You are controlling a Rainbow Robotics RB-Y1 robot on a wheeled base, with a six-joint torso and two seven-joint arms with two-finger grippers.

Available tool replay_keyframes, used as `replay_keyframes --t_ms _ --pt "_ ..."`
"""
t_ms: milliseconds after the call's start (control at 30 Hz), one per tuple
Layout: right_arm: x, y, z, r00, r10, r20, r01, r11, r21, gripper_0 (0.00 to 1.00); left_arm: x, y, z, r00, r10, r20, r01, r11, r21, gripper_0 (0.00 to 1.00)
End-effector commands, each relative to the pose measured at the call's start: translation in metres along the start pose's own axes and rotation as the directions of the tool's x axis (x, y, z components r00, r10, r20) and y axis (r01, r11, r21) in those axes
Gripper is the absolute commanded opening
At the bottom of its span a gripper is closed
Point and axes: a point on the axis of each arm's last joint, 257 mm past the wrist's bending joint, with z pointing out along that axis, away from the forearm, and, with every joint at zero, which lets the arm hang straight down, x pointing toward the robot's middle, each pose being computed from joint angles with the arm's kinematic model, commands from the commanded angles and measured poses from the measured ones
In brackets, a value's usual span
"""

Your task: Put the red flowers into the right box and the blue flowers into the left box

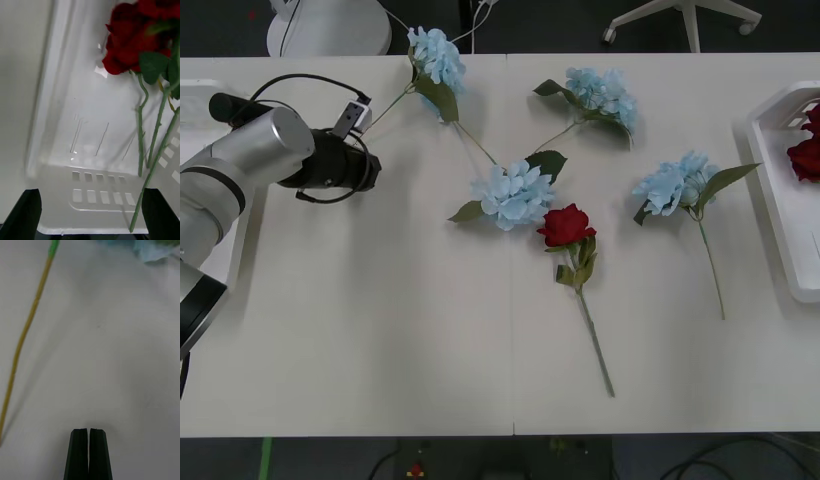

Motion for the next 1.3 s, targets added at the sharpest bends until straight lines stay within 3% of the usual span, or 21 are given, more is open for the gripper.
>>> replay_keyframes --t_ms 33,333,667,1000,1300 --pt "-0.027 0.059 -0.005 0.979 -0.204 0.008 0.204 0.979 -0.010 0.78 -0.078 -0.019 -0.032 0.992 0.048 0.118 -0.061 0.993 0.105 0.00" --pt "-0.054 0.174 0.028 0.993 -0.095 0.067 0.107 0.971 -0.216 0.81 -0.104 -0.047 -0.090 0.985 0.087 0.146 -0.130 0.941 0.314 0.00" --pt "-0.069 0.205 0.059 0.990 0.094 0.107 -0.061 0.960 -0.274 0.82 -0.098 -0.049 -0.158 0.961 0.171 0.218 -0.258 0.840 0.477 0.00" --pt "-0.061 0.196 0.090 0.988 0.126 0.088 -0.100 0.962 -0.256 0.82 -0.086 -0.015 -0.206 0.924 0.350 0.153 -0.381 0.825 0.417 0.00" --pt "-0.060 0.208 0.117 0.988 0.117 0.105 -0.089 0.966 -0.242 0.82 -0.106 0.007 -0.197 0.863 0.500 0.078 -0.503 0.833 0.230 0.00"
